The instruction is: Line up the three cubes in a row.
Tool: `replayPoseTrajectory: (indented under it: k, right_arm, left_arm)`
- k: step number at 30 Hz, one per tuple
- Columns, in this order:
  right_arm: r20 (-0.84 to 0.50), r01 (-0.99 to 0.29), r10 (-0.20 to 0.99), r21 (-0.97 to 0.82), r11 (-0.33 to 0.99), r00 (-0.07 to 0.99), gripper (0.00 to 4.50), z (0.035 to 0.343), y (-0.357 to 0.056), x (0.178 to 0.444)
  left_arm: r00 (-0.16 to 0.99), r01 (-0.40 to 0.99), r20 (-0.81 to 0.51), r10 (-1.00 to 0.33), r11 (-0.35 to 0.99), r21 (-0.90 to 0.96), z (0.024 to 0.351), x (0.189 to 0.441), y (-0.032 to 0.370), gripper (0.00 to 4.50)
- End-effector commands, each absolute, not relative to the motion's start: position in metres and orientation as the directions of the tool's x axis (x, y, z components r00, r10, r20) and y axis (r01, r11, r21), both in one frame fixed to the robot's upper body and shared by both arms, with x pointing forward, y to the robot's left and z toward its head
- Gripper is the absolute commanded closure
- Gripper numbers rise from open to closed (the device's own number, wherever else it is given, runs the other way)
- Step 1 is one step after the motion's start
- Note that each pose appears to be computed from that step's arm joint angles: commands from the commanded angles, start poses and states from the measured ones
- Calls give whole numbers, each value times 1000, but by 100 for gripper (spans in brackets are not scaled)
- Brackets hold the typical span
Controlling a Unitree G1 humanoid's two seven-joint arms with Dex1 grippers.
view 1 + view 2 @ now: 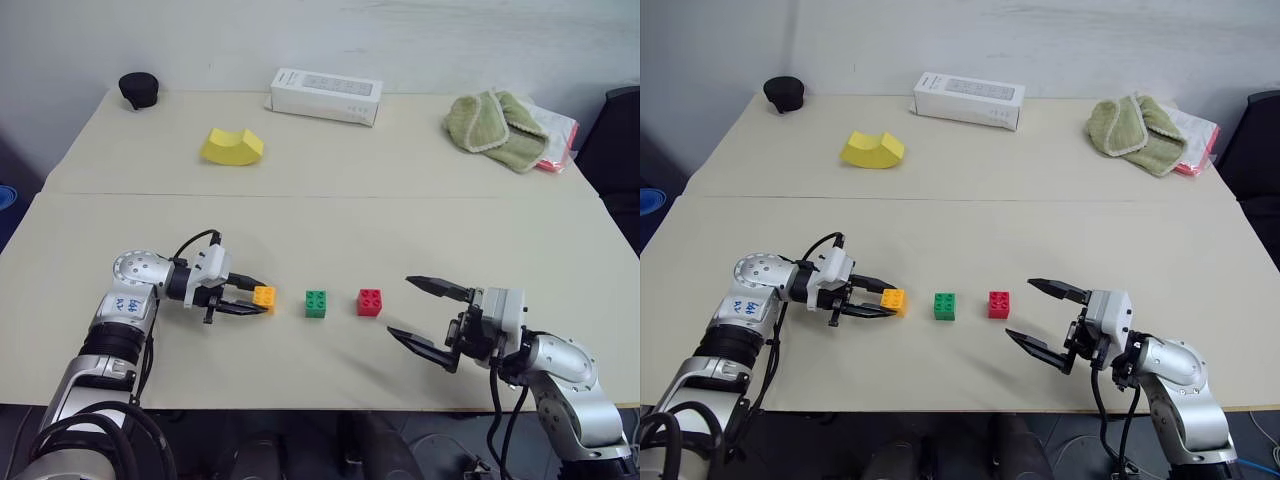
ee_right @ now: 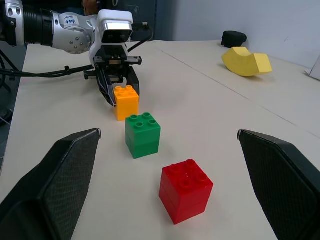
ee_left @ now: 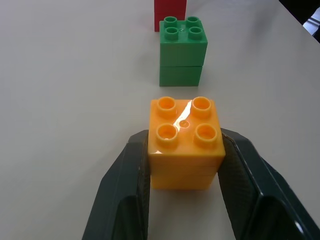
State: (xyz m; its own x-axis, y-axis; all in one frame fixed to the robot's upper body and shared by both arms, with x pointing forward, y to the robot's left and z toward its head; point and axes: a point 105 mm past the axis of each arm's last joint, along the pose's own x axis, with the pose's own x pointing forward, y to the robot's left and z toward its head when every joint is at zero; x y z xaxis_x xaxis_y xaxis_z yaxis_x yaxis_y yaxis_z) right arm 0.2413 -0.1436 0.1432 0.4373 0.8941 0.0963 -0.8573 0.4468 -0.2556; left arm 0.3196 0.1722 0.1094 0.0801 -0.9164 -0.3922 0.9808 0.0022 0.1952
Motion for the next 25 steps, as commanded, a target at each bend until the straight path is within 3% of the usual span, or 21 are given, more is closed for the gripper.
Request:
replayPoseTrajectory:
  k: [1, 5, 11, 15, 20, 25]
  right_arm:
    - [107, -848, 900, -304, 435, 423, 0, 155, -143, 239]
    - [93, -855, 907, -309, 418, 410, 0, 157, -148, 240]
    - [-28, -850, 898, -336, 406, 440, 0, 161, -190, 238]
    - [-130, -812, 857, -415, 410, 499, 0, 180, -237, 244]
    - [-281, -858, 859, -425, 287, 427, 0, 170, -253, 239]
    - [-262, -858, 865, -420, 296, 427, 0, 159, -252, 254]
  left_arm:
    - [83, 982, -398, -914, 8, 187, 108, 319, 178, 201]
    - [175, 962, -344, -922, 85, 260, 126, 320, 193, 79]
    - [339, 921, -360, -869, 228, 316, 139, 288, 240, 79]
    - [468, 878, -402, -787, 361, 316, 140, 255, 271, 79]
    - [498, 867, -476, -724, 431, 251, 133, 227, 287, 79]
    - [568, 823, -428, -703, 490, 288, 140, 230, 290, 79]
